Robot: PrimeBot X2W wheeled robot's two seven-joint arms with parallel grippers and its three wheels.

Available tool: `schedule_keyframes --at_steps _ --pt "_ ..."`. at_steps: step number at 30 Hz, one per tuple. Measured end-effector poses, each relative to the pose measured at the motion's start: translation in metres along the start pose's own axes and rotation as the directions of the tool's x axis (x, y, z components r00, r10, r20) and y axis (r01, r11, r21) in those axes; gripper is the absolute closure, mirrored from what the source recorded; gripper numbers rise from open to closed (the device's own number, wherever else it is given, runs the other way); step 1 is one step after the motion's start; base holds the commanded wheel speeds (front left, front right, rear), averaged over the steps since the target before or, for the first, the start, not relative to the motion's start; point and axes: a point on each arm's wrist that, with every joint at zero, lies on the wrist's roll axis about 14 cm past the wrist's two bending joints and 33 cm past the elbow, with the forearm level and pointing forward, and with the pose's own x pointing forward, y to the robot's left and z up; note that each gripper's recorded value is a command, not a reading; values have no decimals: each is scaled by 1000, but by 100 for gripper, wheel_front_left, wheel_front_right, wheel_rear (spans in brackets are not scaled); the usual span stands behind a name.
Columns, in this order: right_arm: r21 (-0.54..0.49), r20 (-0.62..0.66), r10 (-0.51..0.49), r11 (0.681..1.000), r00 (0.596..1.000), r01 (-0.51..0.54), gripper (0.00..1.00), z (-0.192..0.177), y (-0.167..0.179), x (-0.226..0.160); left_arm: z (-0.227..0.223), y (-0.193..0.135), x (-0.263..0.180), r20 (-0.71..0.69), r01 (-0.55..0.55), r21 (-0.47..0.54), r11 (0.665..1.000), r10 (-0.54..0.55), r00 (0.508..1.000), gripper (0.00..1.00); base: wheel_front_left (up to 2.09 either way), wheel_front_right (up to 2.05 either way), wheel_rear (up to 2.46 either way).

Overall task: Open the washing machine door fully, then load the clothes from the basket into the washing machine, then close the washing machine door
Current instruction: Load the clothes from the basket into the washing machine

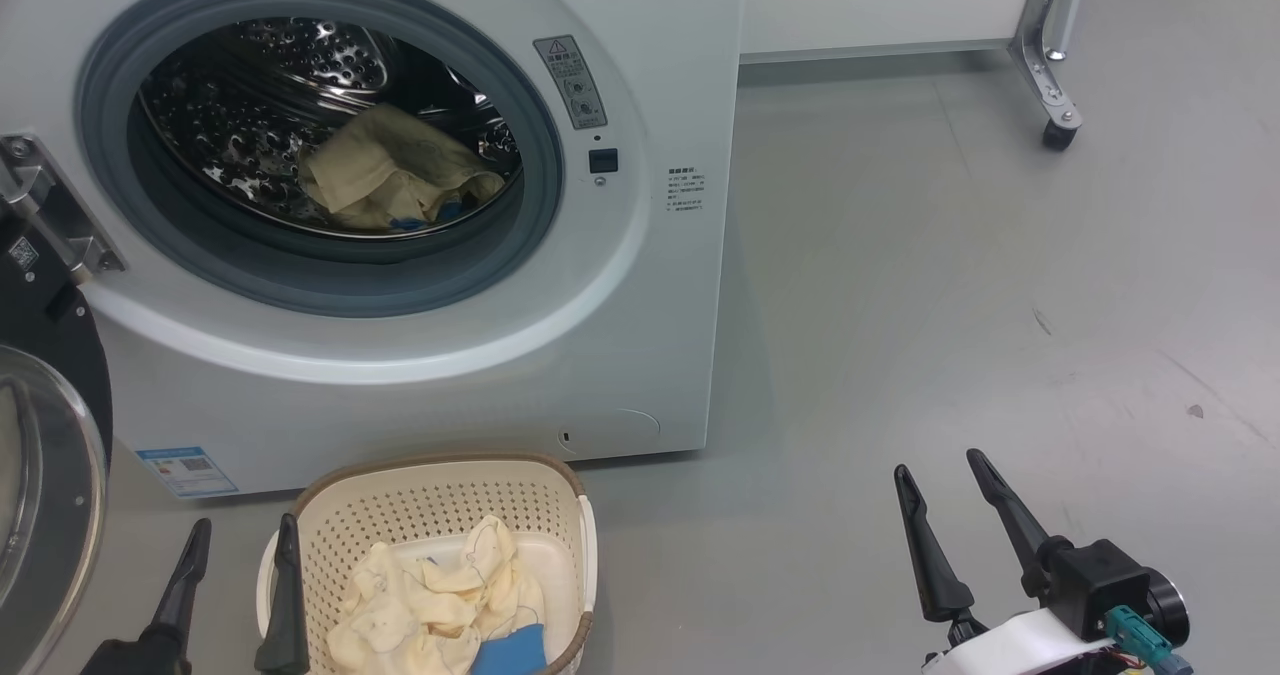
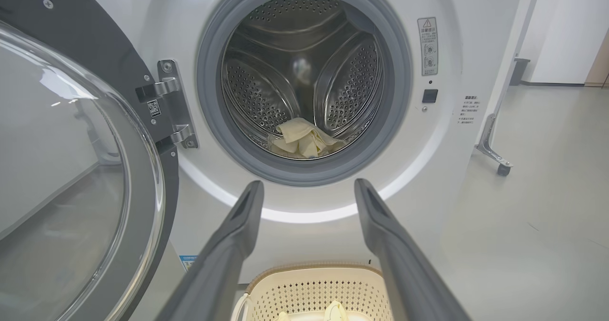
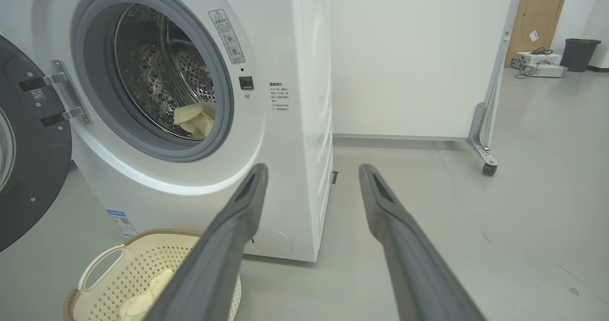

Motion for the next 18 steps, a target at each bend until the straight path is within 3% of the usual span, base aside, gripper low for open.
schedule_keyframes --at_steps 18 --pt "2 -8 18 1000 1000 -18 0 -2 6 1 -7 -3 -2 -40 4 11 1000 -4 999 0 0 0 0"
